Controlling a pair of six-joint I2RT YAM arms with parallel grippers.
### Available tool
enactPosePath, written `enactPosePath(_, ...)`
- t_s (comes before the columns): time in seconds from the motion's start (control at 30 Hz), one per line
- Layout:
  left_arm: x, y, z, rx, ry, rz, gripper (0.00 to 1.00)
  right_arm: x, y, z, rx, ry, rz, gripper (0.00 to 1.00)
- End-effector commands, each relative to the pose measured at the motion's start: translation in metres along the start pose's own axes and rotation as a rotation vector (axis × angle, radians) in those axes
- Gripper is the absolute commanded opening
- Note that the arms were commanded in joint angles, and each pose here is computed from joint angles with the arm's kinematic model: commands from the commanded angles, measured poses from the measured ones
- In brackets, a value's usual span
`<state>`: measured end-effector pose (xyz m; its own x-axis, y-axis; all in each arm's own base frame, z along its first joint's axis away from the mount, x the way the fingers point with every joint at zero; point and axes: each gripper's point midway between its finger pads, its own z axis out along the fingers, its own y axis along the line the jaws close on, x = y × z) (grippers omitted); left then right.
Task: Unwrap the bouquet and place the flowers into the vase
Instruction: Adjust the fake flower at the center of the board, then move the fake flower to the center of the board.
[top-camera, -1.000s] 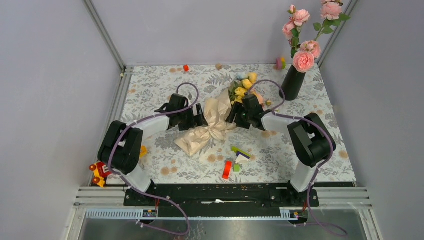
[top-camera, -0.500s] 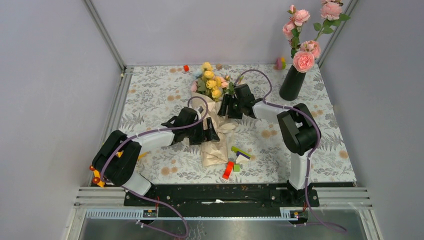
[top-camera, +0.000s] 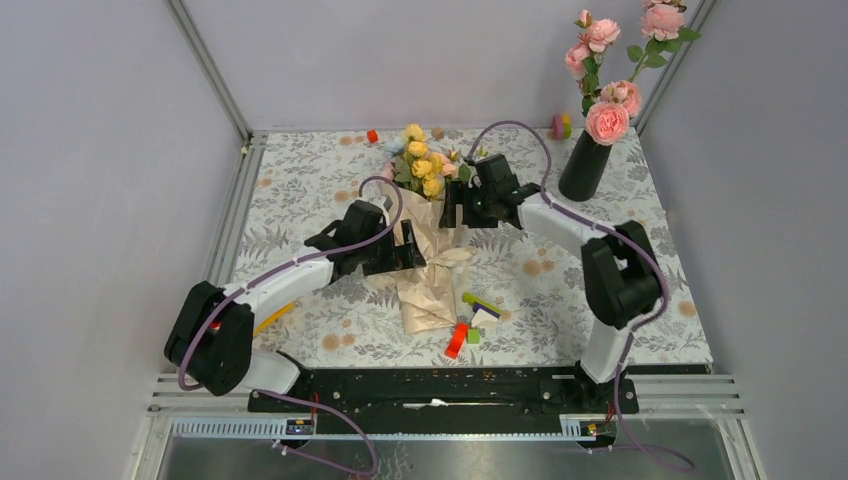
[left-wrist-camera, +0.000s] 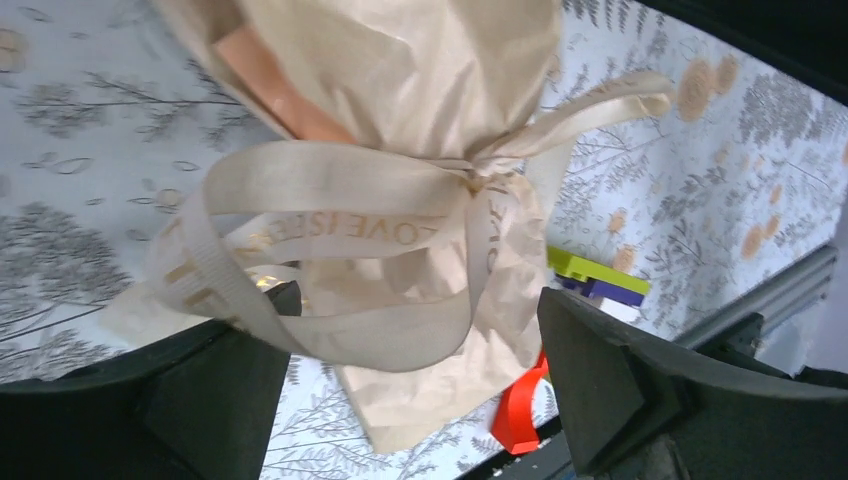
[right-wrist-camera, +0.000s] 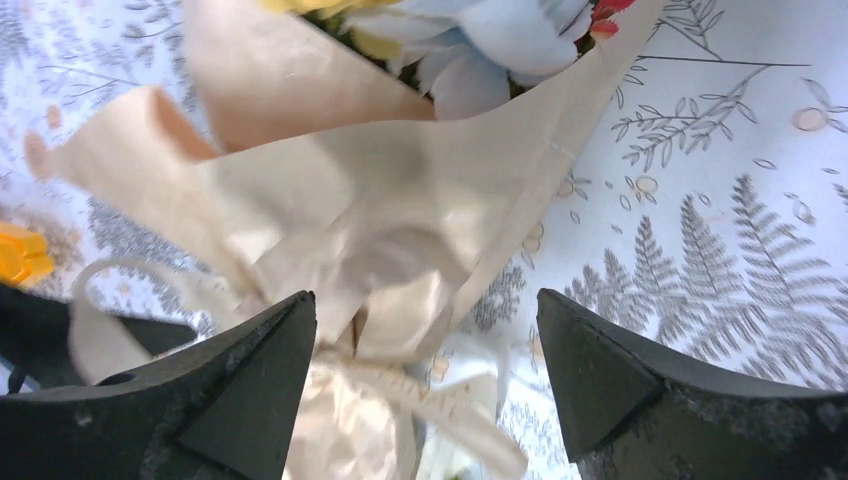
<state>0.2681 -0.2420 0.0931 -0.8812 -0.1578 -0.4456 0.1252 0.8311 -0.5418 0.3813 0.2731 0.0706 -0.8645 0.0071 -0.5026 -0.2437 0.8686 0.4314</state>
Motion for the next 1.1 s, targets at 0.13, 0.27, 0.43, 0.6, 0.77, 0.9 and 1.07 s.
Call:
enactPosePath(0.13,-0.032,0.026,-0.039,-0.16,-0.14,0.046,0.99,0.016,0.016,-0.087,-0.035,-0.054,-0.042,0.88)
enactPosePath(0.27,-0.044,0.016,-0.054,-0.129,-0.205,0.05,0.99,0.054,0.028,-0.096,-0.125,0.0,0.037,0.87)
enactPosePath(0.43,-0.042,-0.015,-0.046,0.036,-0.172,0.007,0.99,0.1,0.048,-0.089,-0.191,0.056,0.082,0.83)
enactPosePath(0.6,-0.038,-0.017,-0.021,0.071,-0.126,-0.019,0.99,0.129,0.064,-0.068,-0.213,0.122,0.108,0.76)
enactPosePath(0.77,-0.028,-0.007,0.001,0.057,-0.074,-0.014,0.96,0.135,0.067,-0.053,-0.198,0.137,0.101,0.73)
enactPosePath(0.9,-0.017,0.0,0.012,0.051,-0.032,-0.016,0.88,0.135,0.061,-0.047,-0.173,0.136,0.085,0.69)
enactPosePath(1.07,-0.009,0.008,0.017,0.032,-0.015,-0.021,0.8,0.135,0.06,-0.04,-0.16,0.15,0.062,0.58)
